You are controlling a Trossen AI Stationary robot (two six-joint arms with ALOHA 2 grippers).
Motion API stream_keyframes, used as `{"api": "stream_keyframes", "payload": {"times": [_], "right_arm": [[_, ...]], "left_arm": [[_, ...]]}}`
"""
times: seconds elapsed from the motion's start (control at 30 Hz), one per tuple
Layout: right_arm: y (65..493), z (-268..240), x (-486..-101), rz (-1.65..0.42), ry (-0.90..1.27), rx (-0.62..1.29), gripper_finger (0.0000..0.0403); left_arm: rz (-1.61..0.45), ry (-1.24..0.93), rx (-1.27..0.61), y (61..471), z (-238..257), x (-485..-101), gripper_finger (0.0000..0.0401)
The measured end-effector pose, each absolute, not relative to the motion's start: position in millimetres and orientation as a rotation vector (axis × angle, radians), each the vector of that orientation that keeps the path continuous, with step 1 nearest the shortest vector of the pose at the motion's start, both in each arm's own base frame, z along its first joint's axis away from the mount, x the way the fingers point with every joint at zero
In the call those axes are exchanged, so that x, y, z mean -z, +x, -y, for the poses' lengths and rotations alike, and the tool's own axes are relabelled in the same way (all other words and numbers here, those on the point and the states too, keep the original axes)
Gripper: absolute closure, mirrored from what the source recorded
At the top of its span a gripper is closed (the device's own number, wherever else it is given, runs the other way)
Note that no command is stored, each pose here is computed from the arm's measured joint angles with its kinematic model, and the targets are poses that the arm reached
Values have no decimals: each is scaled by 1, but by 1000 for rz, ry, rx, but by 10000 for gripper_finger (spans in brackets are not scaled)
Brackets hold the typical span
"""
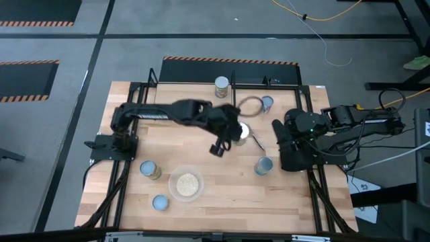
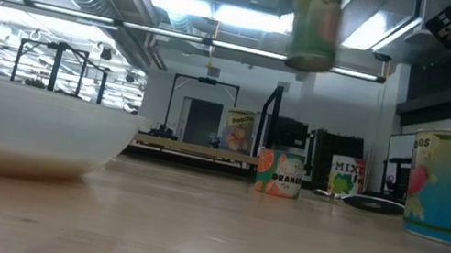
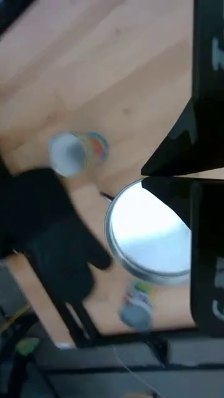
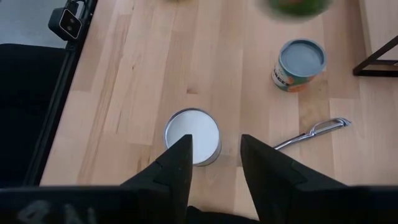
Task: Pick and place cans onto a shelf
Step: Put the large canned oranges on the shelf
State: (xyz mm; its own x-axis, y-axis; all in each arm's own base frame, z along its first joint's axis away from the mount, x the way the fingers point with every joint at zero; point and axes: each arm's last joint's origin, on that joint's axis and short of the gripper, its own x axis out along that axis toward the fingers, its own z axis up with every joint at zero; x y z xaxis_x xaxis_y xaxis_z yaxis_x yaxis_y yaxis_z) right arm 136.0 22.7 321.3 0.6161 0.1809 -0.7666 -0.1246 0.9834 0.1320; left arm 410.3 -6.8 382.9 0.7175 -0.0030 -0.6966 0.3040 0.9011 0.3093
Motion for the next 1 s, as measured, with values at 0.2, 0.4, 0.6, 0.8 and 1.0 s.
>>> {"api": "stream_keyframes", "payload": {"times": [0.2,0.4,0.6,0.8,1.0], "right_arm": [[136,-23,-322,-885,66,-177,263],[137,-23,-322,-880,64,-179,263],[137,-23,-322,-879,65,-177,263],[137,-23,-322,-880,65,-178,263],[137,-23,-322,-880,64,-178,263]], "left_arm": [[-767,432,152,383,-29,-405,401],[-812,372,211,367,-70,-404,401],[-831,310,334,367,-103,-366,401],[-842,318,357,364,-133,-323,401],[-811,344,411,357,-153,-302,401]]}}
